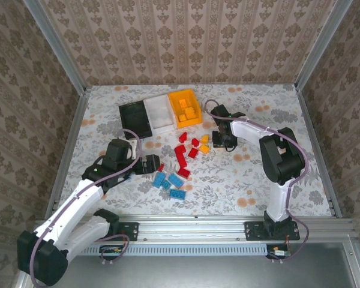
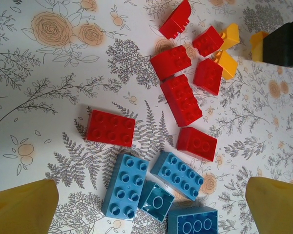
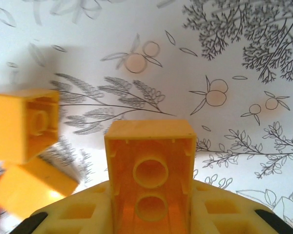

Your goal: Sort the legos into containers by color

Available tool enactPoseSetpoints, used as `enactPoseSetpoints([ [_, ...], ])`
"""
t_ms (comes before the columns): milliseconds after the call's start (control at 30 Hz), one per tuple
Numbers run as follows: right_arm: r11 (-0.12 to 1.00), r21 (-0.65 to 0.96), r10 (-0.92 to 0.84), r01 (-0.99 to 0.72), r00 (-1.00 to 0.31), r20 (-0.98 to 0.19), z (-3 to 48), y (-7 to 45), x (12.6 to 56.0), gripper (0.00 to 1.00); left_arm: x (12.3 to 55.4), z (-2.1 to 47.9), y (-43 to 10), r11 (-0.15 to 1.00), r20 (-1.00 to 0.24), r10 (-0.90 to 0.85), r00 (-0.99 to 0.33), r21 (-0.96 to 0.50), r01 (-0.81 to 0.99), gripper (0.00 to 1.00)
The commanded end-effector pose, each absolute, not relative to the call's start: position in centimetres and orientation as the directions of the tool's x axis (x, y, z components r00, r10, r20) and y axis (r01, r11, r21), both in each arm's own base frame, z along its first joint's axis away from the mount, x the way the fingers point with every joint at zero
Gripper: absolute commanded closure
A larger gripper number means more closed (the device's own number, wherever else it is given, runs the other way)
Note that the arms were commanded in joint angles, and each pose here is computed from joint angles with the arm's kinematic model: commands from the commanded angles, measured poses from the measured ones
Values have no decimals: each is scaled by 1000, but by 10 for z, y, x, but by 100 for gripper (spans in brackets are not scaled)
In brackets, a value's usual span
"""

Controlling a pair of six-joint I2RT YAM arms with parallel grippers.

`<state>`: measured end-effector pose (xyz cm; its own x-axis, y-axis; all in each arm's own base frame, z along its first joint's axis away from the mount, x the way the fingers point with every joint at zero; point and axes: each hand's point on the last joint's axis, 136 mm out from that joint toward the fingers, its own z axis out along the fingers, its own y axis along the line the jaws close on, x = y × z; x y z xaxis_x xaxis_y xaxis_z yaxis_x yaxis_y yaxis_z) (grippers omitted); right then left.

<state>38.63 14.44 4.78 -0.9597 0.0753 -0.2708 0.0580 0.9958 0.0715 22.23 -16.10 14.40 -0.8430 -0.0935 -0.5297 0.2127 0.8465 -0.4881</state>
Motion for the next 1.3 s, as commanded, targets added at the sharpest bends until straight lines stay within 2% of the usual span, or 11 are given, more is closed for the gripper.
enactPoseSetpoints([
  [0,984,178,79,20,-939,-336,81,158,391,66,221,144,-159,844,-520,-112,-847,-499,196,0],
  [267,925,375,110,-54,-909,-403,128,195,408,68,224,143,-159,844,-521,-121,-845,-502,188,0],
  [467,880,467,116,-91,-911,-396,136,233,450,69,221,141,-148,873,-510,-131,-850,-466,146,0],
  [667,854,510,135,-106,-901,-413,132,263,504,70,219,134,-107,901,-469,-246,-848,-433,-22,0],
  [833,847,520,140,-112,-897,-420,125,278,535,63,216,126,-85,884,-412,-332,-849,-450,-127,0],
  [900,844,524,140,-118,-894,-426,125,283,544,52,214,123,-78,881,-397,-354,-847,-444,-160,0],
  [1000,840,527,136,-127,-892,-432,130,287,550,40,214,118,-71,879,-379,-382,-843,-430,-205,0],
  [1100,834,532,136,-146,-881,-454,146,287,551,36,213,107,-65,881,-339,-400,-852,-398,-255,0],
  [1267,819,546,133,-178,-866,-482,177,281,530,35,215,93,-53,897,-309,-402,-862,-321,-304,0],
])
